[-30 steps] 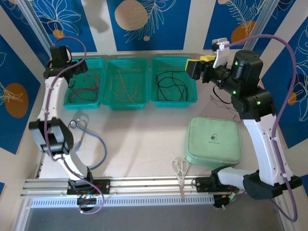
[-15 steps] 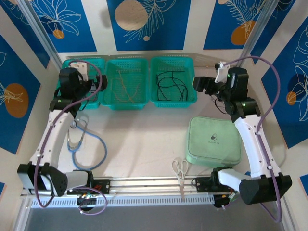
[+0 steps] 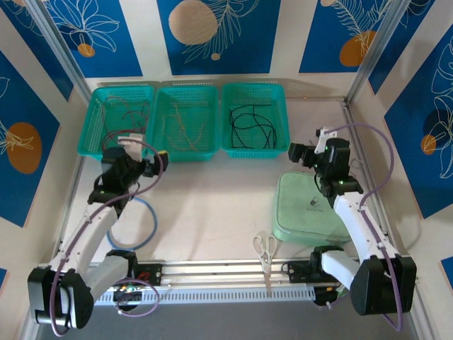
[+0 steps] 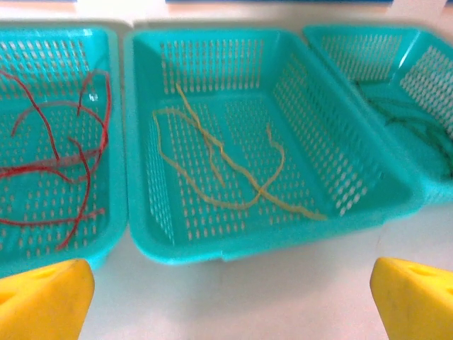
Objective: Untangle the cables
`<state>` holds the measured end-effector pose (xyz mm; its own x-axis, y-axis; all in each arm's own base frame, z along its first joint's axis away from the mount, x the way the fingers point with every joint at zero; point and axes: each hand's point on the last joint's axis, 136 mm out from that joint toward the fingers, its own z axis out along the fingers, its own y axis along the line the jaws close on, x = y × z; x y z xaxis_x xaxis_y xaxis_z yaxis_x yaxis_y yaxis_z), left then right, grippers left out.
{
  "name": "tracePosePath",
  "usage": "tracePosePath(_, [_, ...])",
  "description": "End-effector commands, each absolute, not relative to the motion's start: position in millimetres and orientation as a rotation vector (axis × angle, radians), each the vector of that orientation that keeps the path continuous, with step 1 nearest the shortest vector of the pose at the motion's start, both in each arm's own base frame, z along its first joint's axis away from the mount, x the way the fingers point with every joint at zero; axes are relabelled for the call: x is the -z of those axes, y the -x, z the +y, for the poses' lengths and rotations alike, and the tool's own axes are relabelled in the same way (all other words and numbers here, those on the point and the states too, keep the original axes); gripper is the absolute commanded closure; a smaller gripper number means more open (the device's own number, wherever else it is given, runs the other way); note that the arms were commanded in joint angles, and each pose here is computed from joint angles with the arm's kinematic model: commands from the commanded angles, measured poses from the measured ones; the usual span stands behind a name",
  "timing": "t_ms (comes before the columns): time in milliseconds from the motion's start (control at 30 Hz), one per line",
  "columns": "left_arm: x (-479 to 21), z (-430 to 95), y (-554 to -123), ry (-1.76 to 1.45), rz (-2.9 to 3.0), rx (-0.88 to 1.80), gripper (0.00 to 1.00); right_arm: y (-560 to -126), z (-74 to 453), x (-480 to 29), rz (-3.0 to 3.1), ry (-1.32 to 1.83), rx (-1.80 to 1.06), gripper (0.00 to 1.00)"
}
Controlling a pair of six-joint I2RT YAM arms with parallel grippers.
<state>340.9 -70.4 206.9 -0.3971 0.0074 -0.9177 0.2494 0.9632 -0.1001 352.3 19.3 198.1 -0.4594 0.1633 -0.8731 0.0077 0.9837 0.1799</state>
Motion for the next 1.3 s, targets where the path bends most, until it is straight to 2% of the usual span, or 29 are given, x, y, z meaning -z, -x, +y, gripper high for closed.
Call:
tracePosePath(0, [-209,-72,-346,-0.254,1.846,0.210,0.01,-360,-4,-201,1.892,-0.149,-0.054,0.01])
tracePosePath(267, [-159,-49,-350,-0.156,1.840,0.091,0.01,-356,-21,-162,1.824,-0.211,-0.119,0.01])
tracePosePath(600, [-132,-37,-352,-0.147,1.753,-0.006,0.01,-384,28,-102,1.856,0.028,-0.109,0.01])
tracePosePath(833, [-101,-46,-376,-0.237,1.774,-0.017,0.01,-396,21,-97,1.929,-0.006,-0.154,0.01])
tracePosePath(1000, [-92,-25,-391,-0.119,1.879,-0.106,0.01,-397,22,-95,1.945,-0.005,-0.165,0.01])
tracePosePath(1267, [-93,-19,-395,-0.087,1.891,-0.085,0.01,-397,22,-96,1.943,-0.003,-0.165,0.01])
